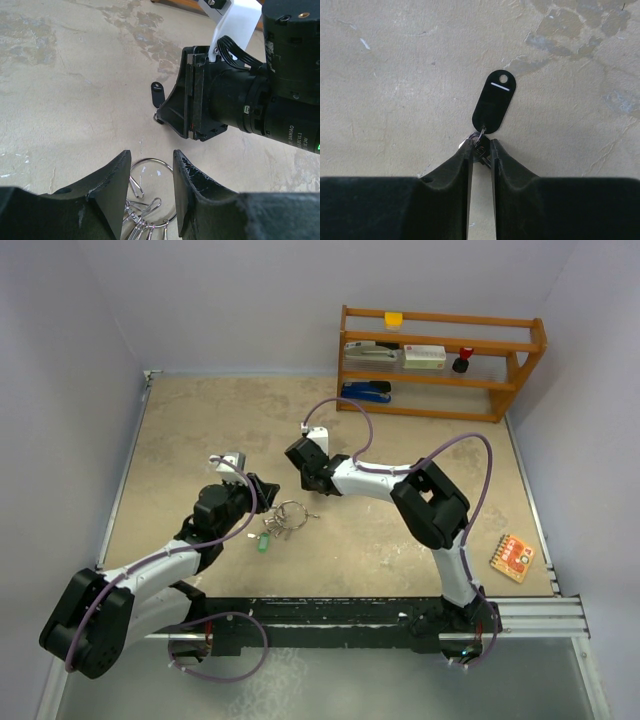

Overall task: Put the keys on the keyring
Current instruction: Pick up the key from the center of the board, then insert the key onto the keyring.

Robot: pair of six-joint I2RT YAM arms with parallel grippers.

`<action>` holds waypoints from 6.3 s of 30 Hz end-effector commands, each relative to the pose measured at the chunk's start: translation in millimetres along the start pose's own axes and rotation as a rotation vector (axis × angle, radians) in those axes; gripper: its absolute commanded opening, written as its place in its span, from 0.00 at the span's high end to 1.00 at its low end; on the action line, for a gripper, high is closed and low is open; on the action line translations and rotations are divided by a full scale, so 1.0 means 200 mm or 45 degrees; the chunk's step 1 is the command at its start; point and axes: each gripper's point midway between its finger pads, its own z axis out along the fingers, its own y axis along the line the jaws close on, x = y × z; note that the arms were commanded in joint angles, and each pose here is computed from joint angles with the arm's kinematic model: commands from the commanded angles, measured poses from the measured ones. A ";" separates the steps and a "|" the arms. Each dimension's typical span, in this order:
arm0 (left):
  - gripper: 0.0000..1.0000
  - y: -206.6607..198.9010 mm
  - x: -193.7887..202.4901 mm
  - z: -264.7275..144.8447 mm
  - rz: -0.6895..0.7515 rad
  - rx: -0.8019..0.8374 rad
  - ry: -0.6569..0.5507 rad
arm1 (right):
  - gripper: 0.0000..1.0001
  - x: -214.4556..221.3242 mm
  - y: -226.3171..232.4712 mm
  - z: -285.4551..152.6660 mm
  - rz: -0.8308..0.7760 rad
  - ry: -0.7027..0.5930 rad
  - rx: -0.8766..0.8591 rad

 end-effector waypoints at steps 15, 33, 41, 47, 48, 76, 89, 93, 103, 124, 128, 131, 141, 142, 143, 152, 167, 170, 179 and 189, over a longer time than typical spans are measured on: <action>0.64 -0.02 -0.05 0.01 0.009 0.024 -0.057 | 0.76 -0.20 -0.10 -0.07 -0.026 -0.190 0.010; 0.64 -0.02 -0.05 0.01 0.009 0.025 -0.057 | 0.67 -0.22 -0.05 -0.14 -0.176 -0.163 -0.105; 0.64 -0.02 -0.05 0.01 0.016 0.018 -0.055 | 0.71 -0.19 -0.06 -0.09 -0.190 -0.138 -0.086; 0.64 -0.02 -0.05 0.01 0.018 0.019 -0.054 | 0.72 -0.17 -0.08 -0.05 -0.187 -0.108 -0.071; 0.64 -0.02 -0.05 0.01 0.018 0.019 -0.055 | 0.72 -0.17 -0.08 -0.05 -0.185 -0.107 -0.070; 0.64 -0.01 -0.03 0.03 0.026 0.007 -0.038 | 0.80 -0.15 -0.11 0.01 -0.172 -0.079 -0.063; 0.64 0.00 -0.03 0.03 0.023 0.006 -0.039 | 0.95 -0.16 -0.13 0.00 -0.163 -0.101 -0.049; 0.64 0.00 -0.02 0.03 0.022 0.006 -0.035 | 1.00 -0.18 -0.14 -0.01 -0.171 -0.126 -0.041; 0.64 -0.04 -0.02 0.05 0.020 0.059 -0.024 | 1.00 -0.31 -0.25 -0.23 -0.317 -0.320 -0.131; 0.64 -0.25 0.01 0.05 0.034 0.274 -0.011 | 1.00 -0.05 -0.26 -0.81 -0.628 -0.453 -0.742; 0.64 -0.33 0.07 0.06 0.083 0.320 0.039 | 1.00 0.07 -0.25 -0.85 -0.653 -0.360 -0.846; 0.64 -0.37 0.14 0.07 0.123 0.340 0.087 | 1.00 0.17 -0.23 -0.86 -0.669 -0.260 -0.916; 0.64 -0.37 0.32 0.11 0.259 0.311 0.232 | 1.00 0.40 -0.22 -0.86 -0.644 -0.022 -1.038; 0.64 -0.36 0.34 0.11 0.268 0.301 0.242 | 1.00 0.41 -0.23 -0.86 -0.641 -0.014 -1.040; 0.64 -0.34 0.35 0.12 0.272 0.283 0.251 | 1.00 0.42 -0.23 -0.86 -0.639 -0.009 -1.043; 0.64 -0.19 0.29 0.14 0.197 0.049 0.144 | 1.00 0.48 -0.22 -0.81 -0.615 0.013 -1.059; 0.64 -0.27 0.38 0.18 0.520 0.277 0.243 | 1.00 0.51 -0.21 -0.81 -0.636 0.060 -1.098; 0.63 -0.30 0.44 0.19 0.585 0.350 0.286 | 1.00 0.51 -0.20 -0.82 -0.642 0.058 -1.111; 0.62 -0.33 0.50 0.20 0.729 0.485 0.321 | 1.00 0.55 -0.21 -0.82 -0.658 0.067 -1.131; 0.70 -0.25 0.61 0.25 0.870 0.477 0.456 | 1.00 0.57 -0.22 -0.83 -0.651 0.056 -1.140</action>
